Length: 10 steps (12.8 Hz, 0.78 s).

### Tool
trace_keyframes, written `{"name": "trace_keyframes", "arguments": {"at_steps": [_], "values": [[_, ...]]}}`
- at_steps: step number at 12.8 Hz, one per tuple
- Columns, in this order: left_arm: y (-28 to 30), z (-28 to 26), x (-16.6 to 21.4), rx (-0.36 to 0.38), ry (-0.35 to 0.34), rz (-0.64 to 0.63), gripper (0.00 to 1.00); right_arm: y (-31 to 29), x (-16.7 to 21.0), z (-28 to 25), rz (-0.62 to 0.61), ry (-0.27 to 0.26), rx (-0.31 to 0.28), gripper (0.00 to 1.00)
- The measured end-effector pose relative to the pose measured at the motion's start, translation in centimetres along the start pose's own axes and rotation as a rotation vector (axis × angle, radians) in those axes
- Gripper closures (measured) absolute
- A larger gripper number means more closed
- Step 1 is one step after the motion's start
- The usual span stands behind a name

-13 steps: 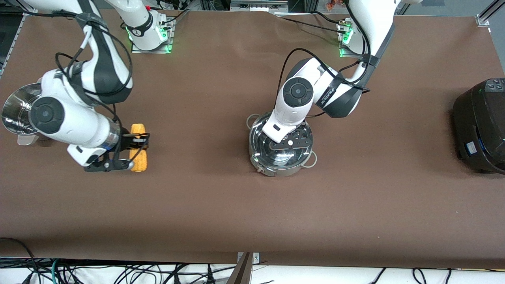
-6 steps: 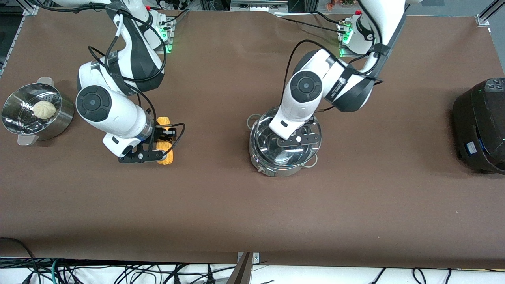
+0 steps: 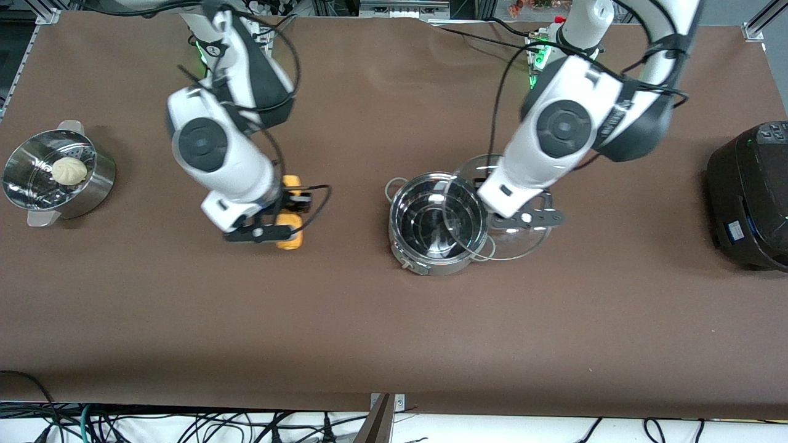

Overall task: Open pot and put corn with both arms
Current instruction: 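Lift the lid off the pot with the left gripper while the right gripper carries corn, then lower the right gripper's corn into the pot while the left gripper sets down the lid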

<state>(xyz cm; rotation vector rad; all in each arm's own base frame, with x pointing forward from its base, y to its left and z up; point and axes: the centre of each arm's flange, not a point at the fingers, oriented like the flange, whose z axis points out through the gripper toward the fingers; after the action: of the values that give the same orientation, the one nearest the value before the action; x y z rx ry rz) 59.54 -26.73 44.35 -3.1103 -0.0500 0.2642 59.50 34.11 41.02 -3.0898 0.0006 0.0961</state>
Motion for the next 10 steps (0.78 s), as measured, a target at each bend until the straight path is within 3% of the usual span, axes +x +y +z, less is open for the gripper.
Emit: {"name": "trace_keyframes", "arguments": {"at_steps": [3, 6, 10], "values": [[-8.1, 1.1, 2.1, 0.019, -0.033, 0.095, 0.50, -9.1, -2.1, 1.6, 0.058, 0.024, 0.025, 0.67], [-16.7, 3.2, 3.7, 0.026, -0.069, 0.157, 0.50, -14.2, -2.4, 2.4, 0.093, 0.050, 0.061, 0.67], [-24.9, 8.5, 4.6, 0.029, -0.024, 0.249, 0.50, -19.9, -4.0, 4.6, 0.159, 0.112, 0.116, 0.67]]}}
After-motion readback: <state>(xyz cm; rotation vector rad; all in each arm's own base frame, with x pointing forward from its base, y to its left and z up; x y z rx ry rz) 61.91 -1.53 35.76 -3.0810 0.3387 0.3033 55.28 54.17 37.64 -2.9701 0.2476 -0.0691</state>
